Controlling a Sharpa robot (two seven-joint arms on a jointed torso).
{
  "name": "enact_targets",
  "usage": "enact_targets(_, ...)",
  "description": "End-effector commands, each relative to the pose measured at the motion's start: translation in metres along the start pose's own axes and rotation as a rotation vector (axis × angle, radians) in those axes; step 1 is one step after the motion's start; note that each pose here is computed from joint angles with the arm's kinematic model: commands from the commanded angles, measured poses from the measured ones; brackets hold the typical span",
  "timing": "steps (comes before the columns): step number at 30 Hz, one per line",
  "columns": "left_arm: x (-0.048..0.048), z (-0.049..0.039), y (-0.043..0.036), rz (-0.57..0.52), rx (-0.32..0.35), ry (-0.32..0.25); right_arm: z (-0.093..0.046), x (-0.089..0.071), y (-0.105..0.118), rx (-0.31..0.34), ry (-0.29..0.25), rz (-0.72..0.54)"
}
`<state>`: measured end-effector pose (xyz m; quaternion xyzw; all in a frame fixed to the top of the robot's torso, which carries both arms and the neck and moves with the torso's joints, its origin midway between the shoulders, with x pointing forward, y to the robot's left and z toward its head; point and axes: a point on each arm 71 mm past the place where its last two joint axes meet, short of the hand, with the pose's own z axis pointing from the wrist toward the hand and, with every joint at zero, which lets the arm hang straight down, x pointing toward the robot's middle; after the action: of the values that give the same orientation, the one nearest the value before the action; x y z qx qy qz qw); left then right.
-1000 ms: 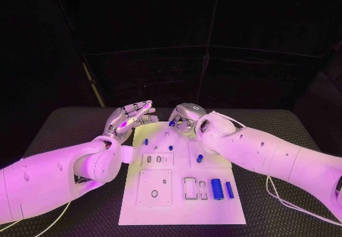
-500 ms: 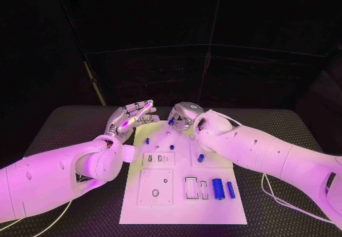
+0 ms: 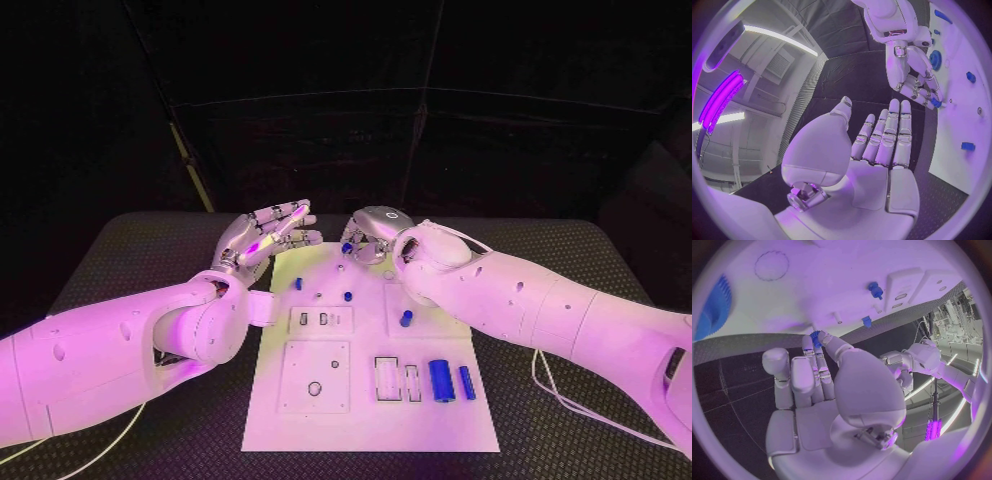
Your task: Assemble the parts on the task board
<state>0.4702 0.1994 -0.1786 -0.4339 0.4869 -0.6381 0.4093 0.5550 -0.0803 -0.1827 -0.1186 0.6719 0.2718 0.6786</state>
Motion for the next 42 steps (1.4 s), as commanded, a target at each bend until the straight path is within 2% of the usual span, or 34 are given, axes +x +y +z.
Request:
enact_targets(1,0.0009,0.0006,-0.0020,0.000,0.011,0.012,-0.001,0.004,0.000,0.001,0.034,-0.022)
enact_targets(18,0.0005,0.0007,-0.0020,0.000,0.010,0.011,0.000,0.003,-0.001,0.006,0.012,-0.023)
enact_targets(31,-0.0002,0.0006,-0.0023,0.000,0.009,0.011,-0.004,-0.004,-0.003,0.011,-0.052,-0.014)
enact_targets(36,-0.0013,0.0001,-0.0026,0.001,0.009,0.009,-0.017,-0.013,-0.014,0.021,-0.092,0.014)
enact_targets(39,-0.0026,-0.0004,-0.0029,0.002,0.008,0.008,-0.032,-0.022,-0.027,0.040,-0.108,0.045)
enact_targets(42,-0.0039,-0.0008,-0.0031,0.002,0.008,0.007,-0.050,-0.029,-0.042,0.082,-0.095,0.092)
